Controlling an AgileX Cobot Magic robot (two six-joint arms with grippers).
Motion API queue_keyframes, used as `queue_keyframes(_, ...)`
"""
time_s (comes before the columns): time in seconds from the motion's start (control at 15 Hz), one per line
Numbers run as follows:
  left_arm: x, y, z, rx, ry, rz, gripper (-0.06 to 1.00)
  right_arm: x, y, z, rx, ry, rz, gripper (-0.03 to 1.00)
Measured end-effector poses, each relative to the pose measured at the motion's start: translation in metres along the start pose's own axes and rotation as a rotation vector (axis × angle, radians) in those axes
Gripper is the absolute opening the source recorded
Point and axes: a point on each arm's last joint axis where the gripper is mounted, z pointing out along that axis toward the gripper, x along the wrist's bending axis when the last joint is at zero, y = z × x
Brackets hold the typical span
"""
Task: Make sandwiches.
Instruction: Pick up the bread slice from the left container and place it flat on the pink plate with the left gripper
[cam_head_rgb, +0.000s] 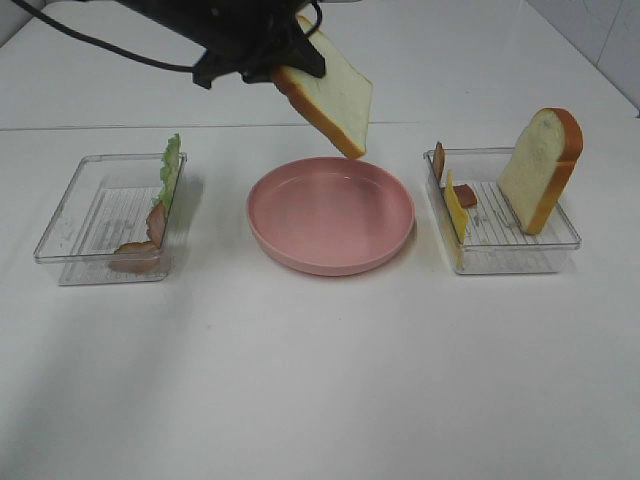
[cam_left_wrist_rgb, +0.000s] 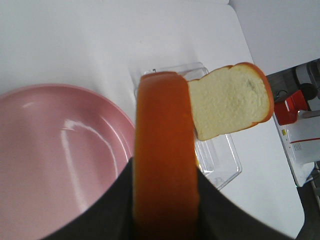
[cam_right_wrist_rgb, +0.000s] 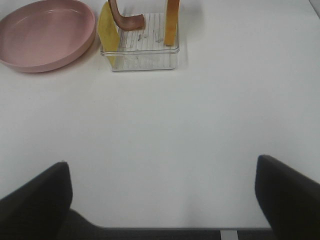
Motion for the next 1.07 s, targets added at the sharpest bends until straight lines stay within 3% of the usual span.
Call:
queue_keyframes(0.33, 0.028, -0.032, 0.058, 0.088, 0.033, -0.071, 0.19, 0.000, 0.000, 0.000, 0.000, 0.000, 0.000, 0.96)
queue_keyframes(0.93, 0.051, -0.046, 0.088, 0.086, 0.037, -0.252, 0.19, 0.000, 0.000, 0.000, 0.000, 0.000, 0.000, 0.96)
queue_keyframes(1.07, 0.053, -0.047, 0.089, 0.088, 0.039, -0.271, 0.25, 0.000, 0.000, 0.000, 0.000, 0.000, 0.000, 0.96)
